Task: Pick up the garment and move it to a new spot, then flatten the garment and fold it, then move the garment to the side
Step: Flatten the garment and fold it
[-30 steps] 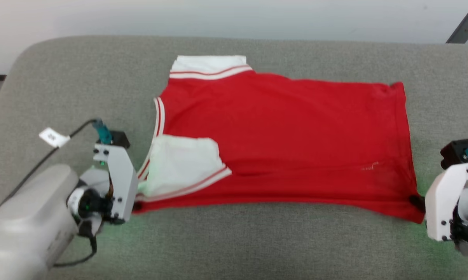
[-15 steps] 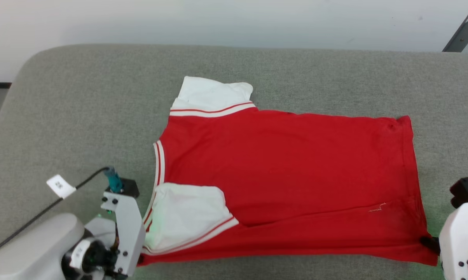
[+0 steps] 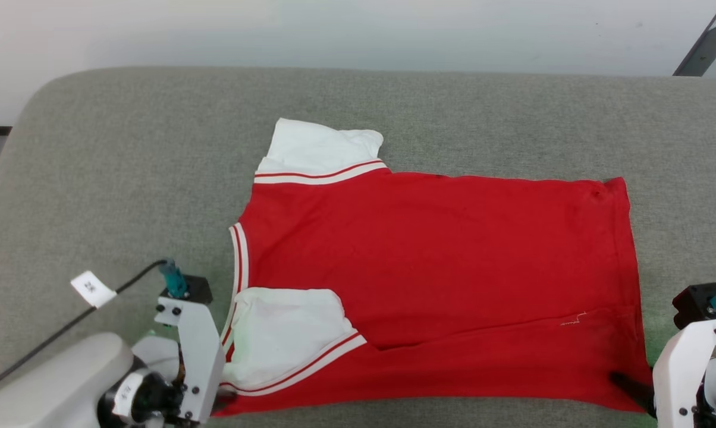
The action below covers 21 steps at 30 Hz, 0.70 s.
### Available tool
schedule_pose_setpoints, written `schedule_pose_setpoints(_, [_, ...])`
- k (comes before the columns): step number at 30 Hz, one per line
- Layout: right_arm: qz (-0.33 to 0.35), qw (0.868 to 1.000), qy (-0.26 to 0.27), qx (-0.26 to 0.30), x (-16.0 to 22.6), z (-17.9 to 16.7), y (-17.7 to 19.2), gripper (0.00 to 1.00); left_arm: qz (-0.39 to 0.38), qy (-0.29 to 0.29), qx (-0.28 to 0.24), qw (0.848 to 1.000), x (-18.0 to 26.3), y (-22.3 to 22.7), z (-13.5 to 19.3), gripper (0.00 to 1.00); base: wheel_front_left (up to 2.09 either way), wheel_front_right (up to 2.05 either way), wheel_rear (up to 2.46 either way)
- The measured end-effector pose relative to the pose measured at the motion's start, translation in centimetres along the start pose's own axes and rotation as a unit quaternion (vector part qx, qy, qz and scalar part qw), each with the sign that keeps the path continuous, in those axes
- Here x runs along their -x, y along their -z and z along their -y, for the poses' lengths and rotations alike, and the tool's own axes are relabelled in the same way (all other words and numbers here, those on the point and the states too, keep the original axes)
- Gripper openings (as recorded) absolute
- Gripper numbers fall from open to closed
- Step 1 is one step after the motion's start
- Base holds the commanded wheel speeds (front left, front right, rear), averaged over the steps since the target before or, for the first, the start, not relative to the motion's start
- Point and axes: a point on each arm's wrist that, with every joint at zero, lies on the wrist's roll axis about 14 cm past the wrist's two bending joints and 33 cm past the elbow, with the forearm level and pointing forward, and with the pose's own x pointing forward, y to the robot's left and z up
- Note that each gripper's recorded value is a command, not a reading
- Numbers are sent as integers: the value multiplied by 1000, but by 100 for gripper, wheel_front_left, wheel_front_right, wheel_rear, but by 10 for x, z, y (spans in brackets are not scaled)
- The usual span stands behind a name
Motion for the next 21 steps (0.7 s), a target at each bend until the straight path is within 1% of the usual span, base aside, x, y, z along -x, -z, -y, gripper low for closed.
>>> schedule_pose_setpoints(3, [14,1000,0,0,2,0,-6,100,11,-6,-10,1000,6,-9,-1,100,0,0,0])
schedule_pose_setpoints(7, [59,998,2,7,13,0,-25,100,30,-21,-30,999,22,-28,-5,100,0,0,0])
schedule_pose_setpoints(9, [101,995,2,6,21,0,-43,100,58,-25,-43,997,35,-50,-4,100,0,0,0])
schedule_pose_setpoints(12, [169,986,6,1,34,0,-69,100,105,-33,-63,992,52,-85,-1,100,0,0,0])
schedule_pose_setpoints(15, [244,970,12,-2,49,-1,-97,100,154,-34,-79,984,63,-122,4,100,0,0,0])
schedule_pose_setpoints(18, [331,943,21,2,68,-1,-127,100,200,-38,-98,974,69,-160,7,100,0,0,0])
schedule_pose_setpoints(21, [403,915,33,9,84,0,-148,100,231,-38,-118,965,68,-191,12,100,0,0,0])
